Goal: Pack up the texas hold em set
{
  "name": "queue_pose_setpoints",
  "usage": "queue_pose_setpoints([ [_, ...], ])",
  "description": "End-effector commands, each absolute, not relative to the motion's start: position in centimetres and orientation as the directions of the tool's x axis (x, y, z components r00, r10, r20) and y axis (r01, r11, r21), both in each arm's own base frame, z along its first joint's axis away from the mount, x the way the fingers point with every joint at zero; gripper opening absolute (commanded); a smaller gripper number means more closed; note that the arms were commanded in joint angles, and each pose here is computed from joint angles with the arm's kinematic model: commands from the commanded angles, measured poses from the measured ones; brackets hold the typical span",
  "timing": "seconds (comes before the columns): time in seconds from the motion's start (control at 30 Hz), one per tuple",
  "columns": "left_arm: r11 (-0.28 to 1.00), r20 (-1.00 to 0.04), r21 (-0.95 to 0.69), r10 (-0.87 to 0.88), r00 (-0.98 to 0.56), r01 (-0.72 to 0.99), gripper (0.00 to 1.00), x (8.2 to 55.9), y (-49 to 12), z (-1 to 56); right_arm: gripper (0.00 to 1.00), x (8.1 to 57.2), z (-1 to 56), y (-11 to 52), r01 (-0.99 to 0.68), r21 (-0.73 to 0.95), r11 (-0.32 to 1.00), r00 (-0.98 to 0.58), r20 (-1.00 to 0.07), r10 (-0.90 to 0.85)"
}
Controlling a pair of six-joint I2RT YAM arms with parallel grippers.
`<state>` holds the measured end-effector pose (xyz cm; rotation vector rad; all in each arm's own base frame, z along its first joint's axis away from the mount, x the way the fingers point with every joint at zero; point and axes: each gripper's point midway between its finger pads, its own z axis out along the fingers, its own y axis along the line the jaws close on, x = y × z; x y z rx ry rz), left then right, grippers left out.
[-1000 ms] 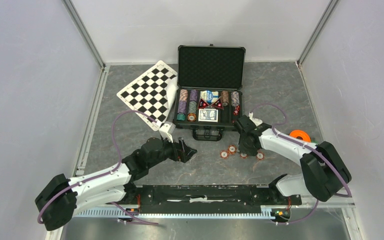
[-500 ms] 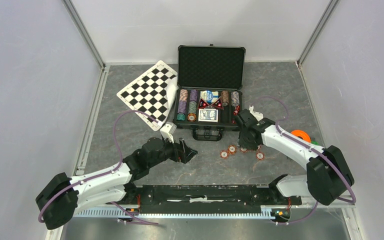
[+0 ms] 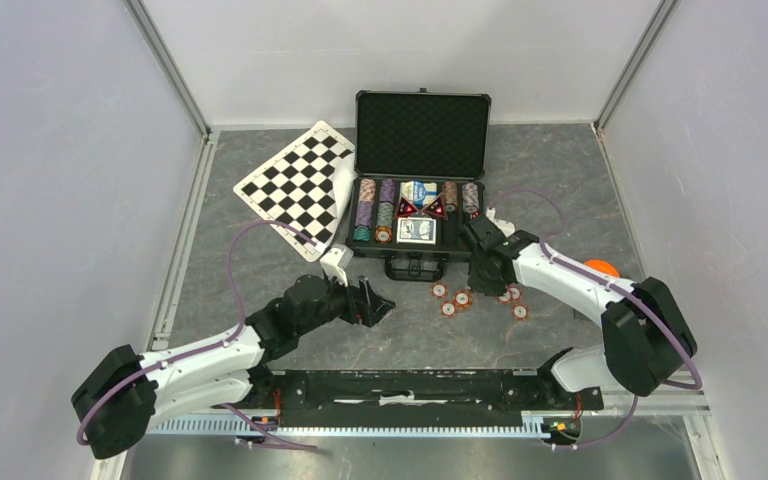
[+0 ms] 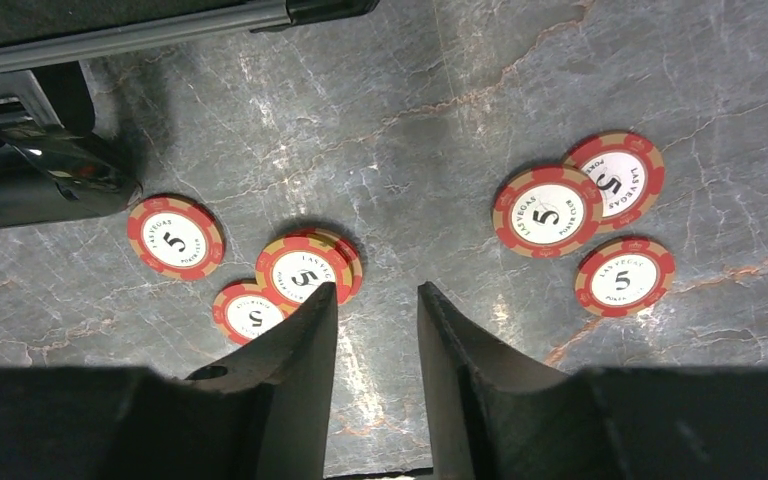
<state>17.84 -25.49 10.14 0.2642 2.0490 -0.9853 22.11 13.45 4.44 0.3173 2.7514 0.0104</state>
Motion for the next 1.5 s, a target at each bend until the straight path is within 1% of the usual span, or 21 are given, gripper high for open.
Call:
queue_pose_setpoints([
  [0.0, 0.659, -0.794, -0.524, -0.150, -0.589, 0.539, 0.93, 18.4, -25.8, 11.2, 0.44, 23.9, 6.3, 14.4, 0.204, 0.092, 0.975, -0.881, -0.417, 0.224],
  [0.07, 0.659, -0.794, -0.525, -0.150, -0.589, 0.539, 0.93, 18.4, -25.8, 11.3, 0.51, 23.9, 6.4, 13.5, 0.221, 0.043, 0.974, -0.877, -0.428, 0.217],
  [0.1, 0.659, -0.795, -0.524, -0.150, -0.588, 0.540, 0.93, 18.4, -25.8, 11.3, 0.59, 23.8, 6.4, 12.7, 0.237, 0.008, 0.972, -0.878, -0.427, 0.218],
  [0.17, 0.658, -0.796, -0.524, -0.152, -0.586, 0.541, 0.93, 18.4, -25.8, 11.4, 0.60, 23.7, 6.1, 11.5, 0.241, -0.019, 0.970, -0.884, -0.418, 0.211],
  [0.2, 0.657, -0.796, -0.524, -0.152, -0.585, 0.542, 0.93, 18.4, -25.8, 11.4, 0.62, 23.5, 5.7, 10.6, 0.253, -0.026, 0.967, -0.886, -0.408, 0.221],
  [0.23, 0.657, -0.797, -0.524, -0.153, -0.585, 0.542, 0.93, 18.4, -25.7, 11.4, 0.63, 23.2, 5.3, 9.9, 0.261, -0.030, 0.965, -0.887, -0.401, 0.228],
  [0.3, 0.657, -0.797, -0.524, -0.154, -0.584, 0.542, 0.93, 18.4, -25.7, 11.4, 0.65, 23.2, 5.1, 8.5, 0.289, -0.027, 0.957, -0.876, -0.411, 0.253],
  [0.37, 0.657, -0.796, -0.524, -0.153, -0.585, 0.542, 0.93, 18.3, -25.7, 11.4, 0.72, 23.1, 4.9, 7.6, 0.303, -0.027, 0.953, -0.870, -0.415, 0.265],
  [0.4, 0.656, -0.796, -0.525, -0.152, -0.586, 0.542, 0.93, 18.3, -25.7, 11.4, 0.73, 23.1, 4.6, 7.3, 0.302, -0.031, 0.953, -0.874, -0.409, 0.263],
  [0.53, 0.651, -0.793, -0.528, -0.150, -0.590, 0.546, 0.93, 18.3, -25.9, 11.3, 0.73, 23.0, 3.9, 6.6, 0.300, -0.069, 0.951, -0.885, -0.392, 0.251],
  [0.9, 0.652, -0.794, -0.527, -0.148, -0.590, 0.545, 0.93, 18.3, -25.9, 11.3, 0.70, 22.7, 1.3, 6.7, 0.279, -0.093, 0.956, -0.906, -0.354, 0.231],
  [1.0, 0.653, -0.794, -0.526, -0.147, -0.590, 0.545, 0.93, 18.3, -25.9, 11.2, 0.68, 22.9, 0.9, 6.7, 0.274, -0.096, 0.957, -0.908, -0.353, 0.224],
  [1.13, 0.653, -0.795, -0.526, -0.150, -0.588, 0.545, 0.93, 18.3, -25.8, 11.3, 0.63, 23.4, 0.3, 6.6, 0.262, -0.086, 0.961, -0.901, -0.380, 0.211],
  [1.37, 0.655, -0.796, -0.524, -0.148, -0.587, 0.545, 0.93, 18.3, -25.8, 11.3, 0.55, 21.6, -0.6, 6.5, 0.267, -0.070, 0.961, -0.908, -0.354, 0.226],
  [1.47, 0.653, -0.796, -0.524, -0.148, -0.587, 0.546, 0.93, 18.3, -25.8, 11.3, 0.54, 21.3, -0.6, 6.5, 0.260, -0.064, 0.964, -0.910, -0.350, 0.222],
])
